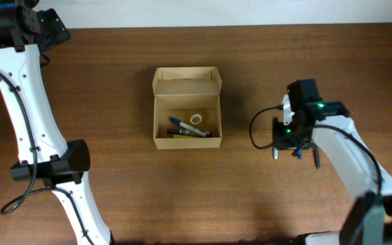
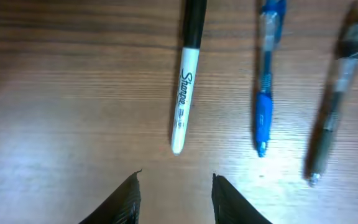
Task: Pack container
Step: 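Reach the right gripper to the black marker and grasp it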
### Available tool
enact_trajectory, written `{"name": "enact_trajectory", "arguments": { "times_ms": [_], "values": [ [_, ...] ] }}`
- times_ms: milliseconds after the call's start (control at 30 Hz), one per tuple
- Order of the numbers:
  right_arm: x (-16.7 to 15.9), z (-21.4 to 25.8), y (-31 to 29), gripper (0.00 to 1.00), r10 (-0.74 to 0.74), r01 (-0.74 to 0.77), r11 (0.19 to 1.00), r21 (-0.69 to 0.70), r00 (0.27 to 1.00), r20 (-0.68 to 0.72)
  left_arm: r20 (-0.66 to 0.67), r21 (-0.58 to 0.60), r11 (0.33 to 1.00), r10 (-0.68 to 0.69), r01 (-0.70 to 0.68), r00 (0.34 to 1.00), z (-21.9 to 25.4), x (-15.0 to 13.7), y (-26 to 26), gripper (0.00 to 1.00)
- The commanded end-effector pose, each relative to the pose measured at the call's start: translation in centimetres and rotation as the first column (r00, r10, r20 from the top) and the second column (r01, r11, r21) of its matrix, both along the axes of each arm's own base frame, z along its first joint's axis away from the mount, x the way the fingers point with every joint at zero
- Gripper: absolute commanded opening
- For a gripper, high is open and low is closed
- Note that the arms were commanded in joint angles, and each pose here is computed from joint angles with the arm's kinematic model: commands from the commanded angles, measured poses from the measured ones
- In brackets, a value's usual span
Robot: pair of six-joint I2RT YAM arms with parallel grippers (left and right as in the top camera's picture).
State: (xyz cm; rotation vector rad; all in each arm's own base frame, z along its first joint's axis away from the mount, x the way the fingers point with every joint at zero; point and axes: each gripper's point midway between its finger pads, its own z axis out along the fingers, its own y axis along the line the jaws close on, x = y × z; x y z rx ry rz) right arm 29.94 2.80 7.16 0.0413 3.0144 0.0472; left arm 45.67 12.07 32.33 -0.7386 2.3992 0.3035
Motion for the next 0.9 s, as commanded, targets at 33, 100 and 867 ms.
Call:
{"name": "enact_trajectory", "arguments": {
  "times_ms": [33,100,867],
  "values": [
    [1.6,-3.5,-0.4,0.38,-0.06,0.059,0.998,-0.018,0.998,-0.032,0.031,0.018,1.0,-0.001,0.001,1.0,1.6,-0.8,0.2,1.0],
    [2.0,-5.1,-0.4,0.39,-0.06,0.059,0.998,-0.02,0.997,-0.052,0.032,0.017,1.0,-0.001,0.001,1.0,1.6,-0.8,0.2,1.0],
    [4.7,-4.6,1.6,0.04,0.06,-0.055,0.996,0.07,0.997,-0.058,0.032,0.017,1.0,-0.001,0.001,1.0,1.6,-0.8,0.2,1.0]
  ]
}}
